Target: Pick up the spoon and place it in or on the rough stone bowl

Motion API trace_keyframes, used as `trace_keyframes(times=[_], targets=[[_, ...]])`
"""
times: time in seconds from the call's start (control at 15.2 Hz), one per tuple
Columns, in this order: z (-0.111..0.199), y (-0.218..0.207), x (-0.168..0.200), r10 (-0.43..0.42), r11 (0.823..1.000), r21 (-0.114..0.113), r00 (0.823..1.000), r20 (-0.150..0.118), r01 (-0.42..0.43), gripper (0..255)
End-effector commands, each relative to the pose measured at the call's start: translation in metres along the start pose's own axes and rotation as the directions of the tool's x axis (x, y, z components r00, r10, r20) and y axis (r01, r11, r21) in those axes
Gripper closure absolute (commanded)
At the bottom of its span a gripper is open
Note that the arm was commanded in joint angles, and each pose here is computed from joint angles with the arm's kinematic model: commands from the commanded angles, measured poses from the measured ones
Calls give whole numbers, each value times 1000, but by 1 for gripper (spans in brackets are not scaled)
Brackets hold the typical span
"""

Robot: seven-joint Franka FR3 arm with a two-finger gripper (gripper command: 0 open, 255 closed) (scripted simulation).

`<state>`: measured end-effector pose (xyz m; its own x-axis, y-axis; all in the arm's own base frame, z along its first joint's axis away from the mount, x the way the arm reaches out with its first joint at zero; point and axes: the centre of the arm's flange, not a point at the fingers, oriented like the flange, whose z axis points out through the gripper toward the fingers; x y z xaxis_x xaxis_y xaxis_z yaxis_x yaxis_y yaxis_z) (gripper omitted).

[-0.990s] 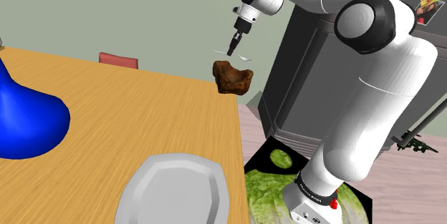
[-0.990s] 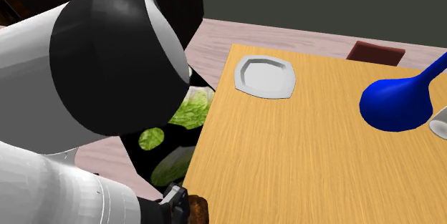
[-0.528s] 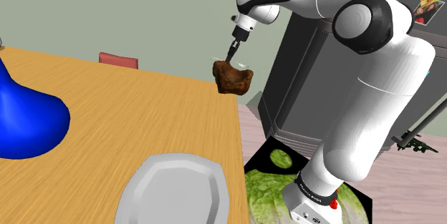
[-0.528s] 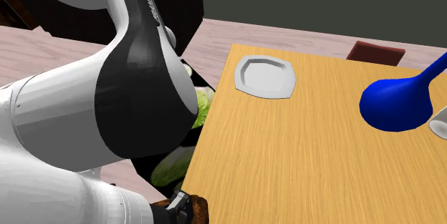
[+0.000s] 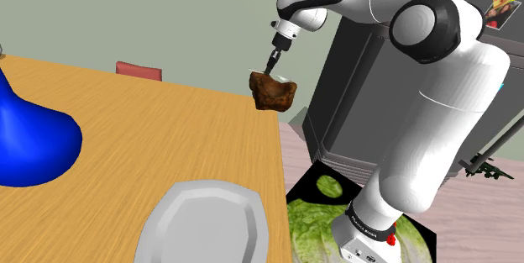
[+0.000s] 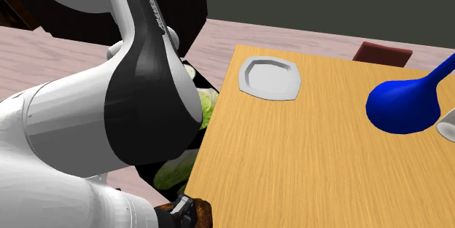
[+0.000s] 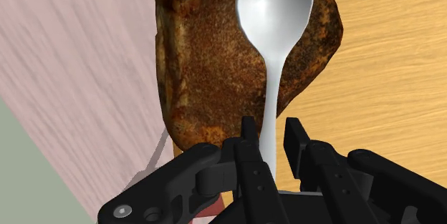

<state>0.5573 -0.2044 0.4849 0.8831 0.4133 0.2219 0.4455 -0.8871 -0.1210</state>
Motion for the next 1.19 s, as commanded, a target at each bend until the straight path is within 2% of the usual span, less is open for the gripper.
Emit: trace_keyframes(times=[0.0, 0.33, 0.59, 1.12], targets=[[0, 0, 0, 0, 1000, 0, 1000, 0, 0, 0], [0, 0, 0, 0, 1000, 0, 1000, 0, 0, 0], [-50, 0, 0, 0, 1000, 0, 1000, 0, 0, 0], [-50, 0, 0, 0, 1000, 0, 1000, 0, 0, 0]])
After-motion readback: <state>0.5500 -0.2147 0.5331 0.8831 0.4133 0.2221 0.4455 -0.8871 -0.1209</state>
